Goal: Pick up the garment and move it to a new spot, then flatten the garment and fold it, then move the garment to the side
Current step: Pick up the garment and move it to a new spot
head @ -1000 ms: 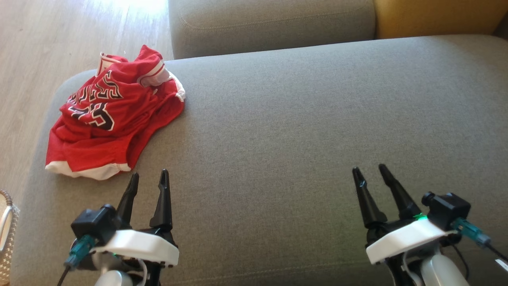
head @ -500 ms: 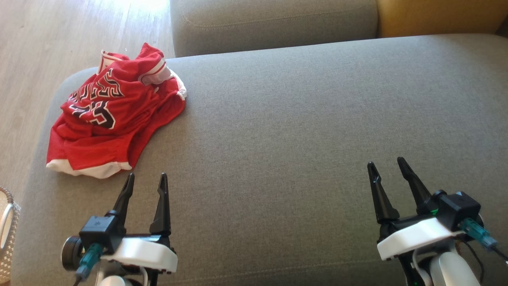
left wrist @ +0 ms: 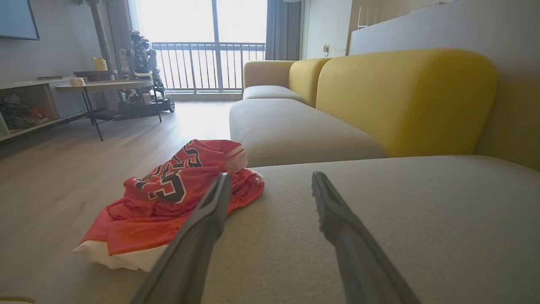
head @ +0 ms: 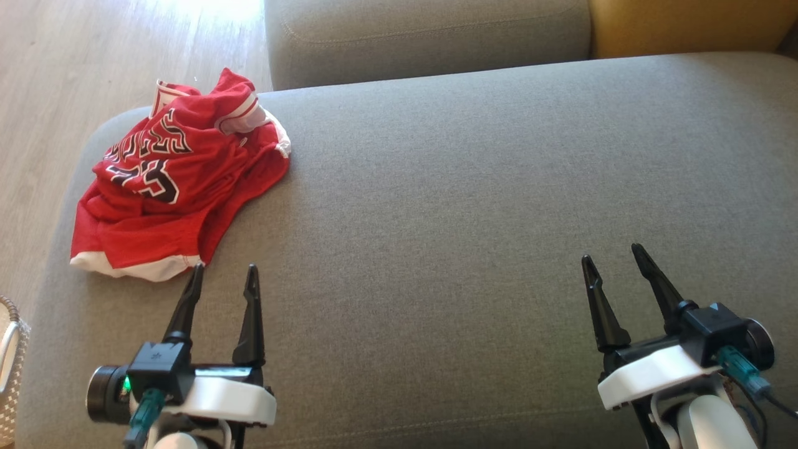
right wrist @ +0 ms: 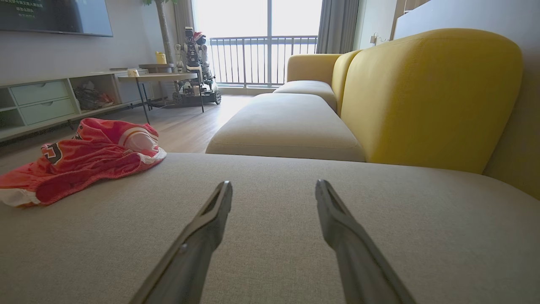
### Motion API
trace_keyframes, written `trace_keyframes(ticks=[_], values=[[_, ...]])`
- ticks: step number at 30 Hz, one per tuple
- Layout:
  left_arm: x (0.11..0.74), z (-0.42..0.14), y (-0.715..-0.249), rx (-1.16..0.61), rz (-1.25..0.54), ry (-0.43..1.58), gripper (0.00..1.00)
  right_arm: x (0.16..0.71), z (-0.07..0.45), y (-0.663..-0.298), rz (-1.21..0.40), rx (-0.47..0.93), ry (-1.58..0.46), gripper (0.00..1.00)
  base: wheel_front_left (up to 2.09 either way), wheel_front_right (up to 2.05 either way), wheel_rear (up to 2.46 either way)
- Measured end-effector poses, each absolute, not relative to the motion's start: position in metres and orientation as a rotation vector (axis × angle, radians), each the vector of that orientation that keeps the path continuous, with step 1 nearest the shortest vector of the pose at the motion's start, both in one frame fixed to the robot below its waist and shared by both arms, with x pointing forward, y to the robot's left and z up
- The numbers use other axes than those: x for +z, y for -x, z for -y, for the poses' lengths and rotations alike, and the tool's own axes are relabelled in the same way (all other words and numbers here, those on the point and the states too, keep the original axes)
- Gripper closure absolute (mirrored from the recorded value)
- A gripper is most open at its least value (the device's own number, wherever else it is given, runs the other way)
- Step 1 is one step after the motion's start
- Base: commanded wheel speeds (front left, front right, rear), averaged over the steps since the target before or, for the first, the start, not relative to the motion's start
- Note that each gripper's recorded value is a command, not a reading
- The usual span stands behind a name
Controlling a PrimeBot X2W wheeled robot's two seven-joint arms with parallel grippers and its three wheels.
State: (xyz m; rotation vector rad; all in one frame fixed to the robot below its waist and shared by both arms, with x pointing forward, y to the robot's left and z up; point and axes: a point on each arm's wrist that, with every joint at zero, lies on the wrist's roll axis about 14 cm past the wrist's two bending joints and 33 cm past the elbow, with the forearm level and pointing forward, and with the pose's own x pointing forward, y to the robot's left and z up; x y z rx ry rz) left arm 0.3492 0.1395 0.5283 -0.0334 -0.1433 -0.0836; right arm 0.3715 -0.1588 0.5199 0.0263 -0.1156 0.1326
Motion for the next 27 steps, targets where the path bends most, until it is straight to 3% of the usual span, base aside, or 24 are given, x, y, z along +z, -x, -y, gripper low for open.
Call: trace_keyframes(ticks=[13,27], values=[[0.519,-0.148,-0.347,-0.074,0.114,0.028,0.0,0.524,0.157,-0.375,0.13,0.139,-0.009,0.0,0.0,0.0,0.0],[0.515,-0.198,-0.325,0.104,0.101,0.018,0.0,0.522,0.104,-0.398,0.128,0.295,0.002,0.0,0.0,0.0,0.0]])
